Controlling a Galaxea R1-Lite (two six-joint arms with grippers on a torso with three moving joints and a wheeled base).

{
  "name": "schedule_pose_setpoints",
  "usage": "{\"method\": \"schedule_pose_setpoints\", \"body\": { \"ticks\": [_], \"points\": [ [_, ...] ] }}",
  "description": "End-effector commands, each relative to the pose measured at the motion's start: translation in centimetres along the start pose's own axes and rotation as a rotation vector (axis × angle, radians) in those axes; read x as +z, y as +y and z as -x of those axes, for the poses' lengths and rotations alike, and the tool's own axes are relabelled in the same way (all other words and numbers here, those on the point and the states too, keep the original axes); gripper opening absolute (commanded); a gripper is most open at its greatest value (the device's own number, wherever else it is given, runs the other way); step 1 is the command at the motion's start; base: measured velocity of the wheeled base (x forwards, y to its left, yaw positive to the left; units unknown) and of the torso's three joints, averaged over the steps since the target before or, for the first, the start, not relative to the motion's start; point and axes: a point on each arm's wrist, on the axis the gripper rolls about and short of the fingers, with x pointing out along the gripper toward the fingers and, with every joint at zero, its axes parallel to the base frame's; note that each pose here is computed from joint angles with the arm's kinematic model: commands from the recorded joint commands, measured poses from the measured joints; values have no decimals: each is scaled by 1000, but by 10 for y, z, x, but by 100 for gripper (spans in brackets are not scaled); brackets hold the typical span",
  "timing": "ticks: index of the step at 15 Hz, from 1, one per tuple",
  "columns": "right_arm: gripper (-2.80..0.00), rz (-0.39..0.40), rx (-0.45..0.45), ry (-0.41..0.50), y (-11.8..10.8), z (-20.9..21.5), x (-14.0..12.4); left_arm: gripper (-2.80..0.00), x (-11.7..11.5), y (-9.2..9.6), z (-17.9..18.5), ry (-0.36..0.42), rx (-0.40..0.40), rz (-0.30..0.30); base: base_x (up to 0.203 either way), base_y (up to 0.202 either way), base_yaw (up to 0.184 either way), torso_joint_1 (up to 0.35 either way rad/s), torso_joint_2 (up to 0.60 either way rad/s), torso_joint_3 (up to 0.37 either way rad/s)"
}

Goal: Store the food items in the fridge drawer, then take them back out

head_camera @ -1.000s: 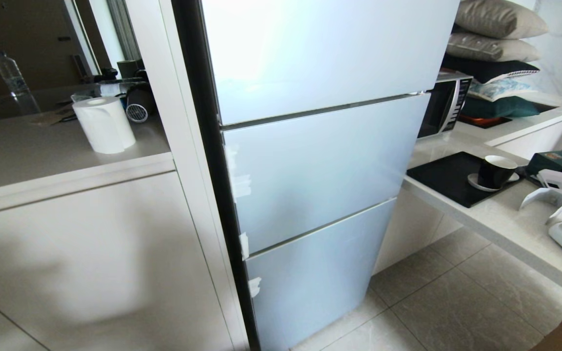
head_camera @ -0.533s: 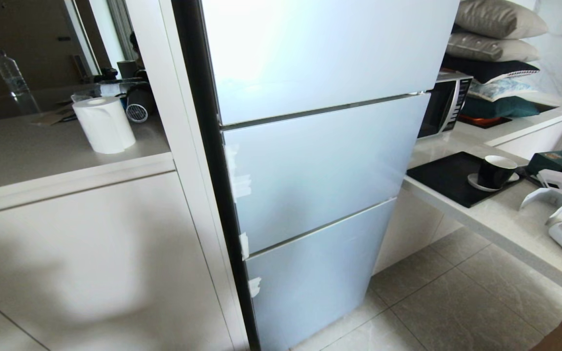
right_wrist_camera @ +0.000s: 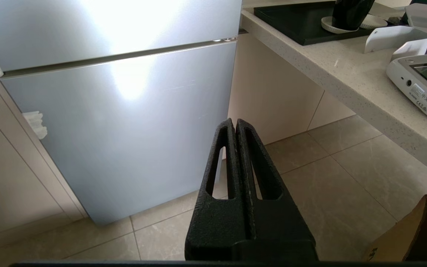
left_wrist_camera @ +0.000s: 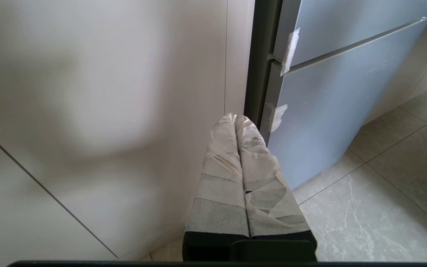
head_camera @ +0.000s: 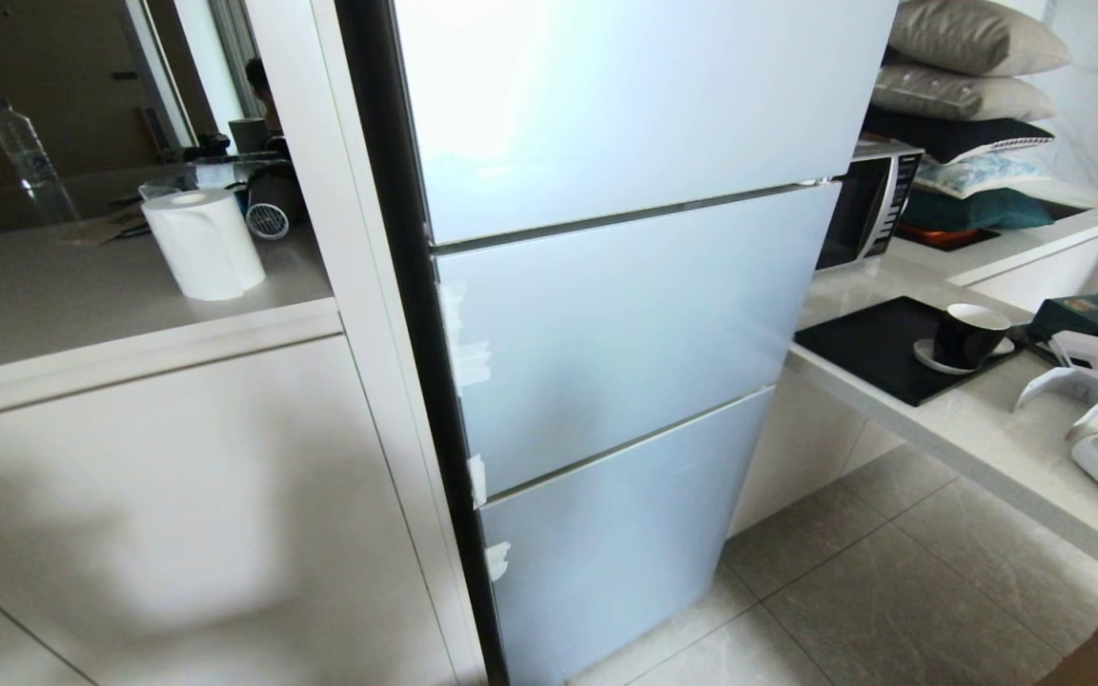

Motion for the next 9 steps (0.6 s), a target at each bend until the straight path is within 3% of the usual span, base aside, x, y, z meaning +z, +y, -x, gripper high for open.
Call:
{"method": "schedule_pose_setpoints", "body": {
  "ticks": [1, 9],
  "points": [
    [-280, 0, 0, 1, 0, 0, 0, -280, 0, 0, 0, 2, 1, 1, 0, 0, 0, 0, 0, 0],
    [-280, -18, -6, 2, 0, 0, 0, -280, 0, 0, 0, 2, 1, -14, 0, 0, 0, 0, 0, 0]
  ]
}}
